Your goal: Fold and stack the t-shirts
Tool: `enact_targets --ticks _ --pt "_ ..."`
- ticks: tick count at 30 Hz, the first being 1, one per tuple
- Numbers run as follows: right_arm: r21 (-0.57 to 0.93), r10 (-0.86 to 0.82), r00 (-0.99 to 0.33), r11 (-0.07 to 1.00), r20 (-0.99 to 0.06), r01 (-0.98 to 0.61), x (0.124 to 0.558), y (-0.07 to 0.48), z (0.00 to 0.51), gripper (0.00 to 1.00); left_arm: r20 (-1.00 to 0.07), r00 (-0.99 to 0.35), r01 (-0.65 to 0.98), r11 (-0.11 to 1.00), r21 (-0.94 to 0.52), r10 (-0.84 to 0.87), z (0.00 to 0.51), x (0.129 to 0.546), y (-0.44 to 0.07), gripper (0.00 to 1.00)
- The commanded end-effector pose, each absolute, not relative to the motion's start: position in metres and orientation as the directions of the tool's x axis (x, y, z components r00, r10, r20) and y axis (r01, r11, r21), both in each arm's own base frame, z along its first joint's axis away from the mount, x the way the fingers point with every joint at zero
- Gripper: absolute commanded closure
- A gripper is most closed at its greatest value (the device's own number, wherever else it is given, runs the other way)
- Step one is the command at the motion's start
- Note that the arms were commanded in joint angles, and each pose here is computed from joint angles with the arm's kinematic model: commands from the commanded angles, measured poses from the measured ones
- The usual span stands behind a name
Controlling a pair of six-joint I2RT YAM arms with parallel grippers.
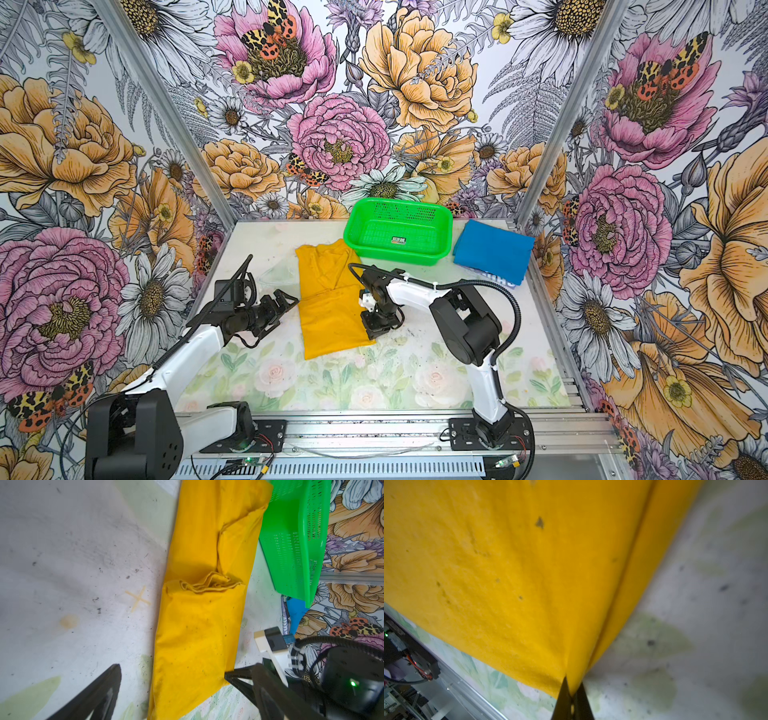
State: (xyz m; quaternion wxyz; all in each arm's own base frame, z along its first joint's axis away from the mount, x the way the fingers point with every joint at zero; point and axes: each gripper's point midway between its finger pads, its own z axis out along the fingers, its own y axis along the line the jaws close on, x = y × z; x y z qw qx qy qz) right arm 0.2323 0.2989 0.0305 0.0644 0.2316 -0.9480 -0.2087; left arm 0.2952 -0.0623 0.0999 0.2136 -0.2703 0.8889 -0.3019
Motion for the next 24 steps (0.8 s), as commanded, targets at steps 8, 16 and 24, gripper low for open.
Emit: enact_targets --ticks 8,16,24 --pt "0.501 -0.541 -0.841 0.728 0.001 -0.468 0.132 0.259 0.059 0.64 -0.198 -0.794 -0.36 0.707 -0.609 -0.575 0.088 0.285 -0.072 0.01" --pt "0.438 -0.424 -0.884 0.768 -0.198 -0.467 0.233 0.275 0.099 0.51 -0.209 -0.849 -0.284 0.753 -0.594 -0.486 0.083 0.271 -0.101 0.02" --pt "0.417 -0.446 -0.881 0.778 -0.16 -0.47 0.287 0.308 0.062 0.6 -0.189 -0.847 -0.314 0.756 -0.575 -0.496 0.065 0.251 -0.106 0.13"
